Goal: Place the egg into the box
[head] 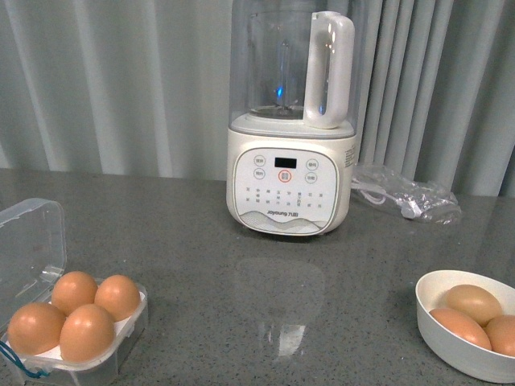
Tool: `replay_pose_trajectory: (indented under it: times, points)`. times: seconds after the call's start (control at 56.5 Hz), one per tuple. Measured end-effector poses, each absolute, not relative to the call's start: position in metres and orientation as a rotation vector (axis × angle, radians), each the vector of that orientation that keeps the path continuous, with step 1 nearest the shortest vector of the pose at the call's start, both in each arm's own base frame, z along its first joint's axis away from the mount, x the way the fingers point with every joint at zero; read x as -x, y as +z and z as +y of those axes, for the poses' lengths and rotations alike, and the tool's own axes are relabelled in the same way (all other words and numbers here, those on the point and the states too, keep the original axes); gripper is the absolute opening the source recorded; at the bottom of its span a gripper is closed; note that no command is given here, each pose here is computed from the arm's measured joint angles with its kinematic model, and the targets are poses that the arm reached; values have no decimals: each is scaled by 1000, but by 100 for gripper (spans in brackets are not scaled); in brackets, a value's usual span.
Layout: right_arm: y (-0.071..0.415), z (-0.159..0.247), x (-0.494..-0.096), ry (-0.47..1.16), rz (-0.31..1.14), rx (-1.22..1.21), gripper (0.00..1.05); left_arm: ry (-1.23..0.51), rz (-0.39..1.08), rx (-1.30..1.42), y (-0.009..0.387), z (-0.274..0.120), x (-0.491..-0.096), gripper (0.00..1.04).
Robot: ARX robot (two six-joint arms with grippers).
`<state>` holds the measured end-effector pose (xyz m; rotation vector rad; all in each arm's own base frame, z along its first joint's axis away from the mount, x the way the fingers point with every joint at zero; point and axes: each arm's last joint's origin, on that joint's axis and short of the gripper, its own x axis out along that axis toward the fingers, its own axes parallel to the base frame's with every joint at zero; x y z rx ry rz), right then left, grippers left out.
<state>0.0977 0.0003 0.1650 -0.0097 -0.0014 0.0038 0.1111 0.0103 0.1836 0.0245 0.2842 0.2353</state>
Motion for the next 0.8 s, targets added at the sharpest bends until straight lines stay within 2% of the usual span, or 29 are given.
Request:
replay_pose_trajectory:
  times: [0.159, 0.354, 0.601, 0.796]
  points:
    - [165, 0, -98, 4, -1, 10, 98, 217, 214, -44, 205, 28, -134, 98]
    - [165, 0, -98, 4, -1, 10, 98, 215, 130, -83, 243, 66, -183, 98]
    - [165, 0, -98, 4, -1, 10, 98, 20, 242, -52, 227, 74, -218, 98]
    - [165, 0, -98, 4, -1, 10, 98, -60, 263, -41, 217, 67, -233, 98]
